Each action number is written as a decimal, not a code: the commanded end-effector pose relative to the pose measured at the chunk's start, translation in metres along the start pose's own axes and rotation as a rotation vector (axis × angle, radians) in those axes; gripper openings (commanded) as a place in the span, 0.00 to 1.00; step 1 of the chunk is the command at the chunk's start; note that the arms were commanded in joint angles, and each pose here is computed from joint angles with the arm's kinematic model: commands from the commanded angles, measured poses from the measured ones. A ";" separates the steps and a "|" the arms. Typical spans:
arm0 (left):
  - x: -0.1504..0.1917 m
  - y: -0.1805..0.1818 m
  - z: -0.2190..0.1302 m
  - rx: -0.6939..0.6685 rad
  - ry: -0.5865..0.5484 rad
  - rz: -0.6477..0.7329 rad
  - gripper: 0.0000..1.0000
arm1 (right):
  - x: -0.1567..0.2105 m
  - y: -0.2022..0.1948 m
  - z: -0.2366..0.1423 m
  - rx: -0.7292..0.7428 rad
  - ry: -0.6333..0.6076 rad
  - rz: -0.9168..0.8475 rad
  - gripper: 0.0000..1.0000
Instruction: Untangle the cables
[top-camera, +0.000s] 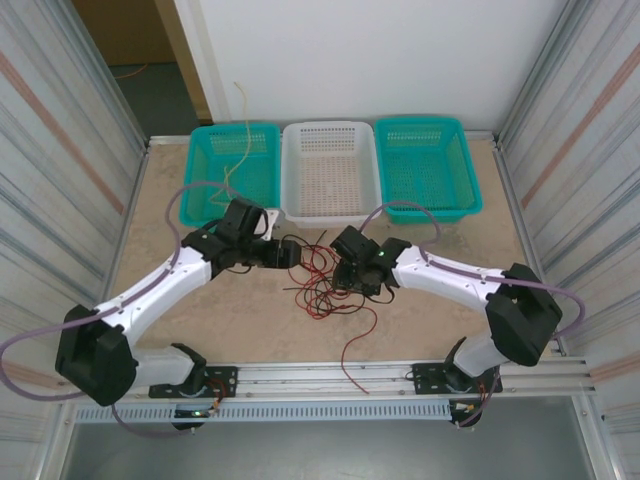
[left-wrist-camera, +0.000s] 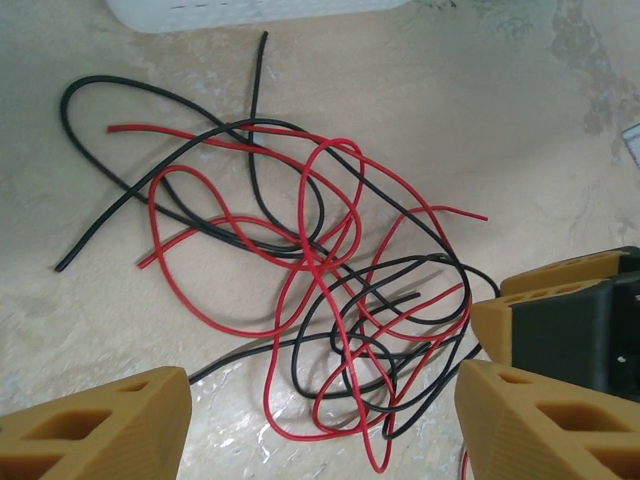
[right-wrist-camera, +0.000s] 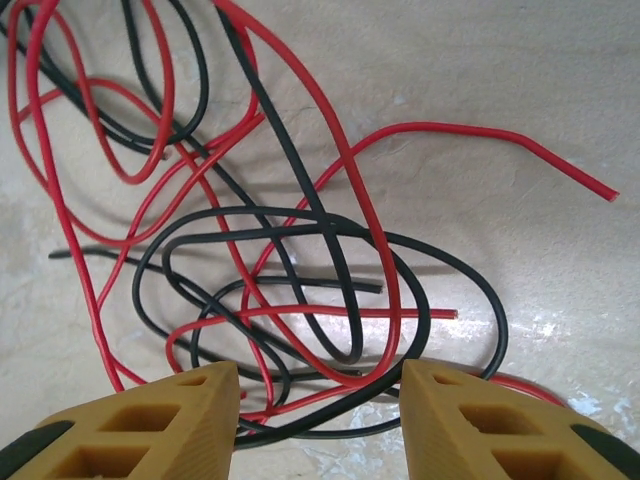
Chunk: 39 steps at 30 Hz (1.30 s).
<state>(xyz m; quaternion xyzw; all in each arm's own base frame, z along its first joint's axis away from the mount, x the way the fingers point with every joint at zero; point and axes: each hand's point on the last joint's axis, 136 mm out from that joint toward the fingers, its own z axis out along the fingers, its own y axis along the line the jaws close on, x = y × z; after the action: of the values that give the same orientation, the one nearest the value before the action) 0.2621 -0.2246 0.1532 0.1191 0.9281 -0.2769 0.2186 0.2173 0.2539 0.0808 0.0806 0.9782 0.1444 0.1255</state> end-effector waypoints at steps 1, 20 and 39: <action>-0.007 -0.022 0.005 0.073 0.017 0.028 0.70 | -0.008 -0.010 -0.009 0.084 -0.041 0.095 0.55; 0.037 -0.044 0.043 0.042 0.163 0.114 0.65 | -0.005 0.010 -0.016 0.003 -0.052 0.118 0.00; 0.076 -0.102 0.049 0.107 0.301 0.466 0.69 | -0.055 -0.035 -0.133 -0.014 -0.292 0.110 0.51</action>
<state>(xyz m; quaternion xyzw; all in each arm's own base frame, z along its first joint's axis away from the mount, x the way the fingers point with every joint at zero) 0.1905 -0.3270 0.1332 0.3146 0.8932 -0.2883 0.1419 0.2395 0.1979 0.2053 0.1477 0.9406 0.1627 0.2589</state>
